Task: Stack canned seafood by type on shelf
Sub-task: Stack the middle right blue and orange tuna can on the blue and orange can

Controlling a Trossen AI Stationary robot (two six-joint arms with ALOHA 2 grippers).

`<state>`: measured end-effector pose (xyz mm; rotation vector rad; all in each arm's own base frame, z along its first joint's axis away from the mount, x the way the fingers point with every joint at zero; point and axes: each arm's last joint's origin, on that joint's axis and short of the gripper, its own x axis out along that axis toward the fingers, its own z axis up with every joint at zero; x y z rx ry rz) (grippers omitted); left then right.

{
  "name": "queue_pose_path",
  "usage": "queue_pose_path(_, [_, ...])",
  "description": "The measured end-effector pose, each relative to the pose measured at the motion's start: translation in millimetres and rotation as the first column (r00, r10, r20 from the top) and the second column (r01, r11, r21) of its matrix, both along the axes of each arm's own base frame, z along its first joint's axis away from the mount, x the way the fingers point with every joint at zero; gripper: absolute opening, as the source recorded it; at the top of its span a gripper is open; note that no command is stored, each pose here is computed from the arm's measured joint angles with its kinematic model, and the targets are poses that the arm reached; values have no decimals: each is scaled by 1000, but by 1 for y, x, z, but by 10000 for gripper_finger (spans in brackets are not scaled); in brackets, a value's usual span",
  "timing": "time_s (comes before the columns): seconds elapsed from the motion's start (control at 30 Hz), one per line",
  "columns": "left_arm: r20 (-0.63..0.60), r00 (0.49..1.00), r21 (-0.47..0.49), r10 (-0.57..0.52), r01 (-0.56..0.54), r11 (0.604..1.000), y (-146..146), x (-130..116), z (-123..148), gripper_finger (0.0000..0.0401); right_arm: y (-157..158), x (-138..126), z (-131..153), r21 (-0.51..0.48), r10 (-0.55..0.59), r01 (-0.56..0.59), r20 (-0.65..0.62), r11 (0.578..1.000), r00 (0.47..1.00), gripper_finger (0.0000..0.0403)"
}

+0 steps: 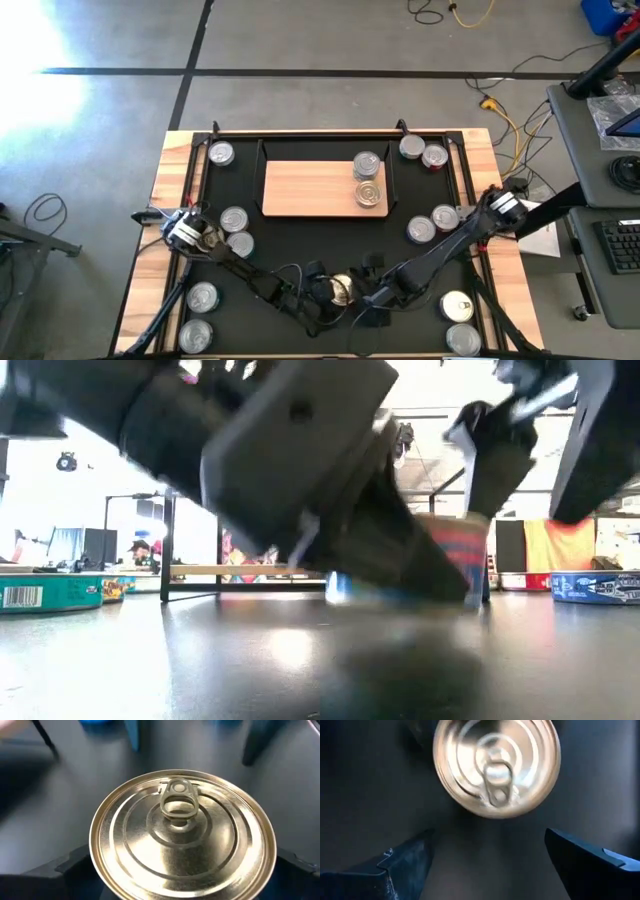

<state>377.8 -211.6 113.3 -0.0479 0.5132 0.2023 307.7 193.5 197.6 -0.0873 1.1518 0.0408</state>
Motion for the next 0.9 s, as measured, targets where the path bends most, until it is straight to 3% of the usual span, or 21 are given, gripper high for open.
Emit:
queue_pose_path(0.23, [6,1000,-24,-18,18,1000,2,6,58,378,-16,-23,76,29,-11,8,121,1000,993,365])
queue_pose_path(0.43, [21,998,-42,64,-63,997,37,9,108,377,-50,-48,131,112,-101,72,279,991,955,365])
queue_pose_path(0.7, [14,979,-41,203,-202,978,105,25,148,378,-112,-64,172,216,-199,124,373,969,906,365])
queue_pose_path(0.9, [-26,971,-28,236,-237,971,149,34,149,379,-156,-64,180,166,-218,163,401,973,890,365])
